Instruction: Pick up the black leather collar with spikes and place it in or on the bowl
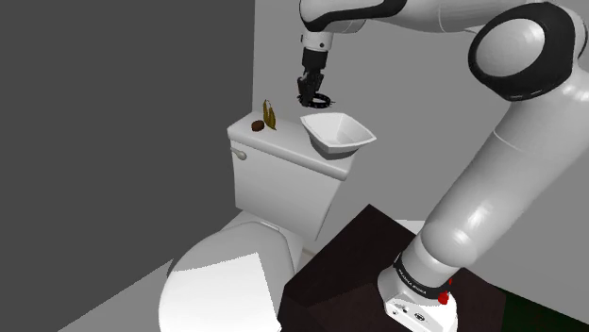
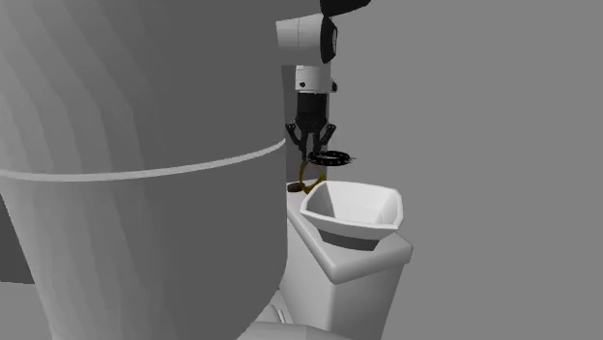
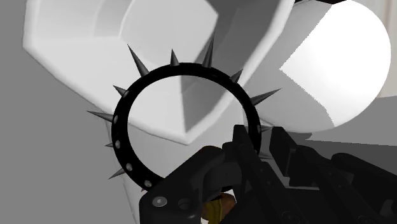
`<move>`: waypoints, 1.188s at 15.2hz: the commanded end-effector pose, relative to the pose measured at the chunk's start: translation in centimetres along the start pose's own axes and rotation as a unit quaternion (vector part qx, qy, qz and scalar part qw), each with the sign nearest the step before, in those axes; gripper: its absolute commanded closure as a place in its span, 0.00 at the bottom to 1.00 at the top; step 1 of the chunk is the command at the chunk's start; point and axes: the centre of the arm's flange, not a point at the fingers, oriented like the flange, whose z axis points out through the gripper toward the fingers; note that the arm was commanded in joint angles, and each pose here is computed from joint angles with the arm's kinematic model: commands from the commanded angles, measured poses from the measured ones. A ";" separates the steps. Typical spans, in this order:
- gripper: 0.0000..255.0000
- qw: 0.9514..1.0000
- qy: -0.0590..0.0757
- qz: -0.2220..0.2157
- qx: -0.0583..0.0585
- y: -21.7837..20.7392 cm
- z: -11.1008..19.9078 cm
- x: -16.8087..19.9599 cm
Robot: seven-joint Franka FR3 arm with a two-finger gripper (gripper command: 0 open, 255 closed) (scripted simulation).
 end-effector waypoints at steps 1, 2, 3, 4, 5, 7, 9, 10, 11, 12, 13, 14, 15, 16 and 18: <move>1.00 1.000 0.000 0.000 0.000 1.1 -0.3 -2.5; 1.00 1.000 0.000 0.000 0.000 1.6 -0.3 -3.7; 1.00 1.000 0.000 0.000 0.000 2.1 -0.4 -4.9; 1.00 1.000 0.000 0.000 0.000 2.5 -0.4 -6.2; 1.00 1.000 0.000 0.000 0.000 3.0 -0.4 -7.4; 1.00 1.000 0.000 0.000 0.000 3.7 -0.5 -9.2; 1.00 1.000 0.000 0.000 0.000 3.7 0.6 -9.1; 1.00 1.000 0.000 0.000 0.000 3.8 1.1 -9.1; 1.00 1.000 0.000 0.000 0.000 3.8 1.6 -9.1; 1.00 1.000 0.000 0.000 0.000 3.8 2.1 -9.1; 1.00 1.000 0.000 0.000 0.000 3.8 2.7 -9.1; 1.00 1.000 0.000 0.000 0.000 3.9 3.2 -9.0; 1.00 1.000 0.000 0.000 0.000 3.9 3.7 -9.0; 1.00 1.000 0.000 0.000 0.000 3.9 4.2 -9.0; 1.00 1.000 0.000 0.000 0.000 3.9 5.3 -9.0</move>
